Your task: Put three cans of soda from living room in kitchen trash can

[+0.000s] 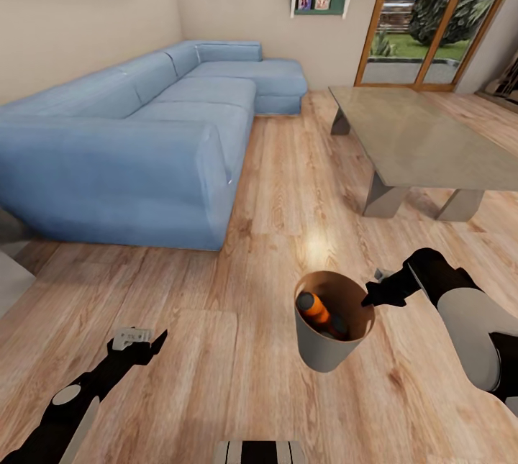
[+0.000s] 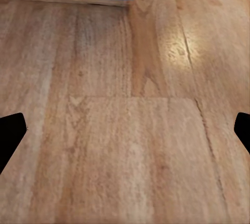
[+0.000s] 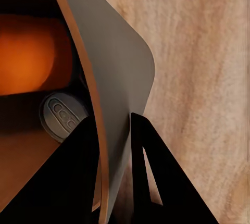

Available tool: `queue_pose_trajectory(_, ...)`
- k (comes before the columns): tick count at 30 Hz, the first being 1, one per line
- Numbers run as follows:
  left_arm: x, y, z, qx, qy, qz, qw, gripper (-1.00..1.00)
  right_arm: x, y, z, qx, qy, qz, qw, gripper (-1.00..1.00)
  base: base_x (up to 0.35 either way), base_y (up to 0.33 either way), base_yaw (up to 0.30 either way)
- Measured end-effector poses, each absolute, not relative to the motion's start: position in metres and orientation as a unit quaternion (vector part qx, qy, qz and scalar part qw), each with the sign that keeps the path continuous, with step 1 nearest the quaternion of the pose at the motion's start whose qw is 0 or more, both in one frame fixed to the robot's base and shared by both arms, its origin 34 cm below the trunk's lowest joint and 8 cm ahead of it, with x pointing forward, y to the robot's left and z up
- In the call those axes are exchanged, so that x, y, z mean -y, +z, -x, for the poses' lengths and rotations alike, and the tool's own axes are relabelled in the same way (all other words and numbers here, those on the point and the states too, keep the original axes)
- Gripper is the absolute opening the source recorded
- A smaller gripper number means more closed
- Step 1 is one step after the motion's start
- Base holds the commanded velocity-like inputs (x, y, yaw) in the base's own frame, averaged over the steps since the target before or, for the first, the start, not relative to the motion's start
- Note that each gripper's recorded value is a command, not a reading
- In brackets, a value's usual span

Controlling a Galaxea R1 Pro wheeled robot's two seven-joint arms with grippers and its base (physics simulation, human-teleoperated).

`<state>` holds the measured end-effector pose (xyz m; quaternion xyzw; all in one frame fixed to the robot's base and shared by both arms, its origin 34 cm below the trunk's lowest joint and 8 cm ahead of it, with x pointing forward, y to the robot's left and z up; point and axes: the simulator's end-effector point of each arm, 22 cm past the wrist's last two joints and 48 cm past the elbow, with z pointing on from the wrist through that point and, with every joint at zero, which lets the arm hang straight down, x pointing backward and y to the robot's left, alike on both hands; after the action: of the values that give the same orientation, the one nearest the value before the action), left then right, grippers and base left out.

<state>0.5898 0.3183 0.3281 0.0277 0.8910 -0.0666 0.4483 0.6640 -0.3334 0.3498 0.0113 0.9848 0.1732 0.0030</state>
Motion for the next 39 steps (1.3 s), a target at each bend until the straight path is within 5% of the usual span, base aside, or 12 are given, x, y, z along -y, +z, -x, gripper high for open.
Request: queue_pose_trajectory(39, -0.322, 0.259, -0.557, -0.921, -0.066, -0.017, 0.384, 1.0, 0.337, 0.294, -0.657, -0.985, 0.169, -0.017, -0.03, -1.0, 0.0, 0.0, 0.0)
